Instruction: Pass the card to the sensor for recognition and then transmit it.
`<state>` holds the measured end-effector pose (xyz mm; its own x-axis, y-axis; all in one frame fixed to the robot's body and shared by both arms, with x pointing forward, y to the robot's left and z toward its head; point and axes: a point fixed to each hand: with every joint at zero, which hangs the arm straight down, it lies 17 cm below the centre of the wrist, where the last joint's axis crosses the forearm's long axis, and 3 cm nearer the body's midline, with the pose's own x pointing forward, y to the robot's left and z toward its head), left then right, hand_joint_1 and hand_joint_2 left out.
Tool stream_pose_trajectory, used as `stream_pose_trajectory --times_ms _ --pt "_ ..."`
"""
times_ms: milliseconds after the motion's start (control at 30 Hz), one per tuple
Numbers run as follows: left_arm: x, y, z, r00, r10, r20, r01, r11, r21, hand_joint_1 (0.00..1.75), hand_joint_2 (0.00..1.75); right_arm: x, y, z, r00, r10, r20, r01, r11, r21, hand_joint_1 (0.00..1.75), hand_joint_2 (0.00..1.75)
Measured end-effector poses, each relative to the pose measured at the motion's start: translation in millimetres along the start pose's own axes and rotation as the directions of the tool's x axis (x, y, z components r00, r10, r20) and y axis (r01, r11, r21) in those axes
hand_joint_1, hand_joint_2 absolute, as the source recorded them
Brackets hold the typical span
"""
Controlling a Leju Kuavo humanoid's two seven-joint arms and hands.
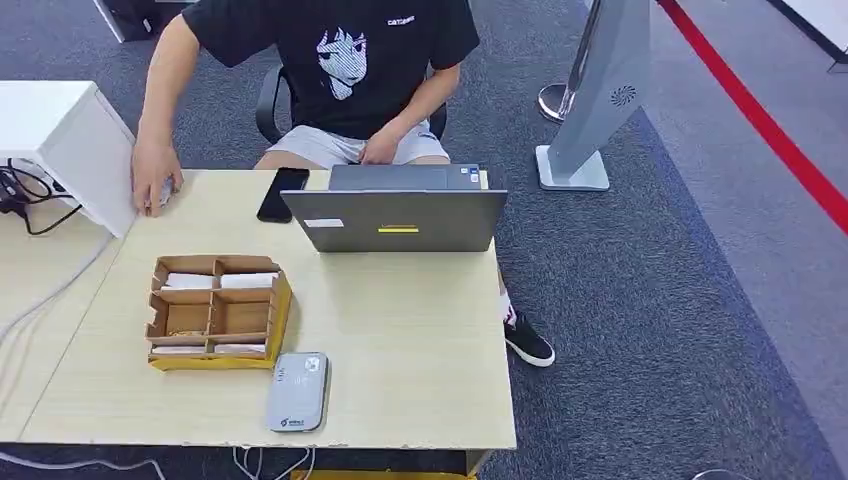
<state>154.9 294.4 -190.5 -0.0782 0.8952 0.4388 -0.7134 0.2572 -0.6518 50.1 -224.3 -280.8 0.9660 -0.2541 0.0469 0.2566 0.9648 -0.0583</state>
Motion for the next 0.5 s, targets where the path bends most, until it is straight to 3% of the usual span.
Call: stream_pose_trajectory --times_ms 67,100,400,433,467,500 --pt "-14.1 30.2 -6.8 0.991 -0.003 -0.133 0.023 0.989 0.144 1.75 1.75 3.2 3.0 0.5 0.999 0.025 0.020 -0.025 1.000 0.014 1.75 1.75" --pt "-14.5 40.4 -9.1 0.988 0.001 -0.155 0.030 0.980 0.195 1.75 1.75 4.3 4.6 0.8 0.999 0.037 0.028 -0.038 0.999 0.021 1.75 1.75" --pt "-6.9 67.5 -18.8 0.984 0.011 -0.175 0.053 0.933 0.357 1.75 1.75 6.7 11.4 2.2 0.995 0.085 0.049 -0.088 0.995 0.052 1.75 1.75" --pt "-7.4 69.1 -18.5 0.984 0.010 -0.177 0.057 0.928 0.367 0.52 1.75 6.3 11.9 2.3 0.995 0.087 0.048 -0.090 0.994 0.055 0.00 1.75" --pt "-8.6 71.5 -17.8 0.983 0.008 -0.182 0.063 0.923 0.381 0.00 1.75 5.9 12.4 2.4 0.995 0.089 0.046 -0.092 0.994 0.057 0.00 1.75" --pt "-12.5 76.4 -16.0 0.979 0.003 -0.202 0.081 0.910 0.406 0.00 1.75 5.0 13.0 2.5 0.995 0.094 0.043 -0.096 0.994 0.061 0.00 1.75"
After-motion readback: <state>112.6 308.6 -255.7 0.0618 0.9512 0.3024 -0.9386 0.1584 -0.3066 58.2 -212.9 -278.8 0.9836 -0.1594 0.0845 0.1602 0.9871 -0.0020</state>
